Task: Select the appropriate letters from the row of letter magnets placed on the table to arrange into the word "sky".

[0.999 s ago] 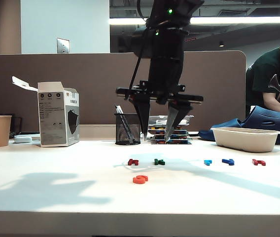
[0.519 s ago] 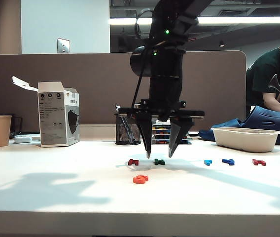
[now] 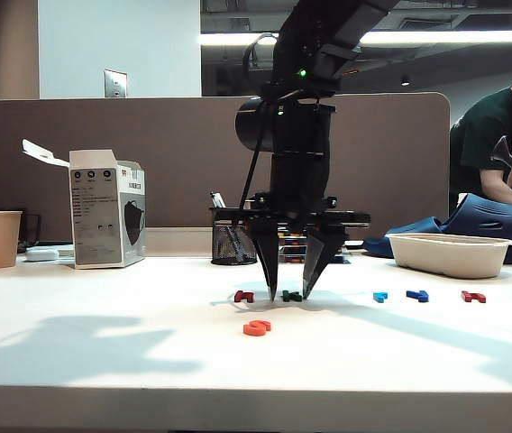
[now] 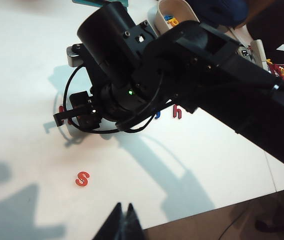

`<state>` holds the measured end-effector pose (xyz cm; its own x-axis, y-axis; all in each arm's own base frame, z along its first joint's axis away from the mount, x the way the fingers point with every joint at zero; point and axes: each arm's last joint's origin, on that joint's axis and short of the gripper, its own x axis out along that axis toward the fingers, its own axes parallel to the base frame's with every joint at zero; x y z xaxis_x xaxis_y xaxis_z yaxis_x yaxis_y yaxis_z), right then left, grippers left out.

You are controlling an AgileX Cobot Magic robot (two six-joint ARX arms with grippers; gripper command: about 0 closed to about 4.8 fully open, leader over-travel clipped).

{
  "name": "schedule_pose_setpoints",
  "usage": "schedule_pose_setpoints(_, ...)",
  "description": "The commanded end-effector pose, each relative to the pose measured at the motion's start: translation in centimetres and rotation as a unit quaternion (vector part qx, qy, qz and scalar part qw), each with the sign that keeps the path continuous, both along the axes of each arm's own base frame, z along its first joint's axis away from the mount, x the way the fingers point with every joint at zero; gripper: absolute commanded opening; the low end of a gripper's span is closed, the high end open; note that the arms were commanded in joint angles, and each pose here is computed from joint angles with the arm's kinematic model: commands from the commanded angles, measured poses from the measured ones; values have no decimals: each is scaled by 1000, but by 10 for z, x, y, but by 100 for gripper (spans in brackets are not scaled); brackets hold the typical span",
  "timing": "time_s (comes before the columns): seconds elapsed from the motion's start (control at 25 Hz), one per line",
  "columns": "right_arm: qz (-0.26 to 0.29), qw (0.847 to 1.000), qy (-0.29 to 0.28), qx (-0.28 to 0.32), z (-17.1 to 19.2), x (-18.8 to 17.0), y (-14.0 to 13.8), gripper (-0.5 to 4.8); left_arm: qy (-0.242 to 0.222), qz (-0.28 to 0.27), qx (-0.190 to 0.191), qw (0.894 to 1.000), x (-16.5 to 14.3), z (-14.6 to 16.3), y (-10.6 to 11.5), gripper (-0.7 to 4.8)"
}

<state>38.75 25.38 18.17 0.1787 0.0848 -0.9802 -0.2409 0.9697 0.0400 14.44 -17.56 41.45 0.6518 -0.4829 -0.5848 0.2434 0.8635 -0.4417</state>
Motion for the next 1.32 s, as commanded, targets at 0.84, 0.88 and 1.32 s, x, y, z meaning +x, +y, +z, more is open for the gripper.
schedule_pose_setpoints(0.84,-3,998,50,-40,-14,-5,-5,102,-4,3,-5,1000,0,2,1,-5)
schedule_pose_setpoints(0.88,-3,998,55,-39,-14,-6,-6,102,-4,3,-5,1000,0,2,1,-5)
schedule_pose_setpoints(1.32,1,993,114,-44,-14,-18,-7,103,-4,3,-5,1000,0,2,1,-5)
